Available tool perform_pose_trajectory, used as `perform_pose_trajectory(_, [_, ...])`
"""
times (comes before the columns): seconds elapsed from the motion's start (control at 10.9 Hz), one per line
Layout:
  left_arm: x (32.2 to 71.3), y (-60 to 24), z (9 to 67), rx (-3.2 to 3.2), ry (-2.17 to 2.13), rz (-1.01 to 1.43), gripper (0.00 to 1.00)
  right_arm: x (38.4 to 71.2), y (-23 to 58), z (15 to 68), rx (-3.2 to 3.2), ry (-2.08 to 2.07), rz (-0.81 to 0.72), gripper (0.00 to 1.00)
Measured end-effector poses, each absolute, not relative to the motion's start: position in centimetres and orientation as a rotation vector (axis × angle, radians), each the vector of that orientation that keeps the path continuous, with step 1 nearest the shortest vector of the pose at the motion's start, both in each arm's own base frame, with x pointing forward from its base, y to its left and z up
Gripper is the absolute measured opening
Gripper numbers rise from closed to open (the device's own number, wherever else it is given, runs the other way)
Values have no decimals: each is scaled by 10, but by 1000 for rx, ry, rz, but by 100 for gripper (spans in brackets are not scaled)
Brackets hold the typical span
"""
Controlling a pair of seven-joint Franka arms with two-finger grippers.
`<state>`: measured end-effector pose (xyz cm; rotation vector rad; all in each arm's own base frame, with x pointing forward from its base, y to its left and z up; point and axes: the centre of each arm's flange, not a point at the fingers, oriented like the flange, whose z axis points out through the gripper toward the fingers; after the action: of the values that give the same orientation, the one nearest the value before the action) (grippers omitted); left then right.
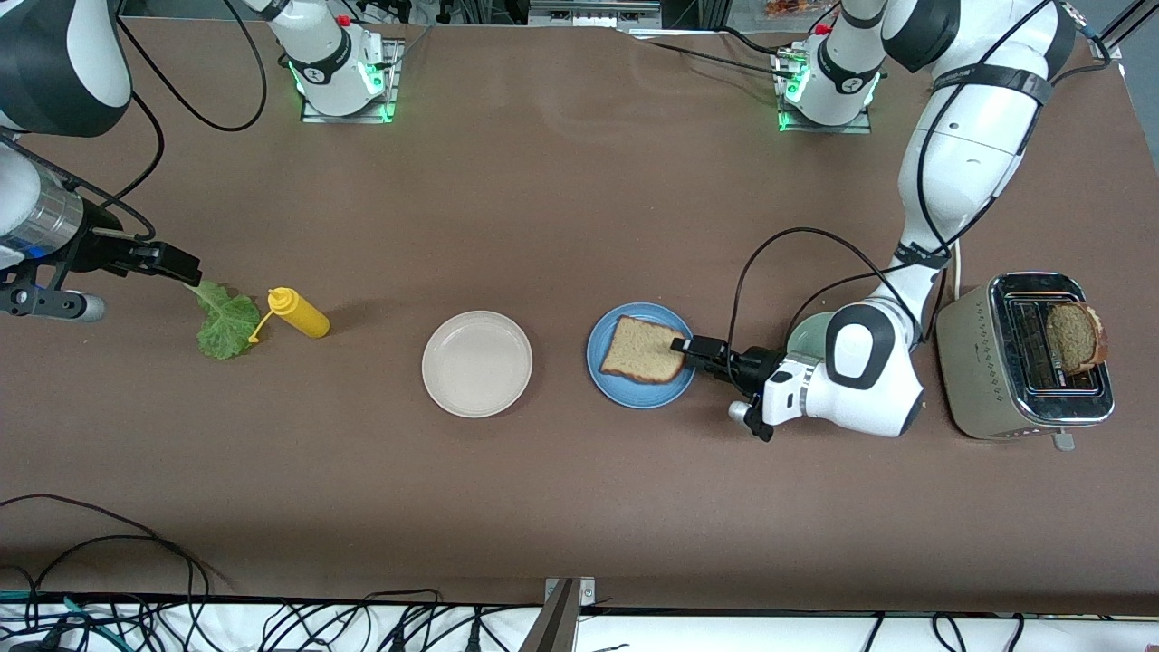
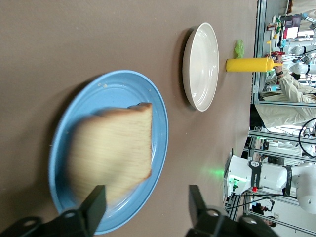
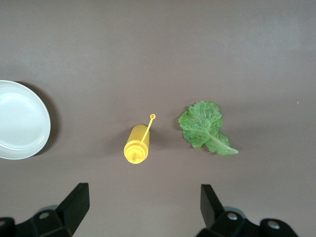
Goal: Make sandwich in blue plate with both arms
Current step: 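Carry the bread to the blue plate and release it, then raise the left gripper away while the right gripper grasps the lettuce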
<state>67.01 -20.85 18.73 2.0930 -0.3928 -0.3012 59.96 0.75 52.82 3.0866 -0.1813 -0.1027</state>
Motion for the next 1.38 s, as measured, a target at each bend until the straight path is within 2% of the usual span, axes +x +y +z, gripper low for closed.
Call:
perform_pose_trajectory(0.18, [678,-197,201,2136,-451,-271,98,600,8,528,3087,-181,-103,100])
perform_pose_trajectory(0.28, [682,-193,216,2172,-498,-249,100,600,8,528,3087,-181,-103,100])
perform_pose_trajectory(0.83, [689,-156,368,2559,-783,-138,100,600,7,527,3083,-131,-106,100])
perform_pose_trajectory(1.1, [667,-147,451,2804,-784,-168,100,603,-11,514,3071,58,-123,100])
perform_pose_trajectory(1.38, [631,-132,529,2972,-742,-202,100,607,-52,475,3061,271,-129,100])
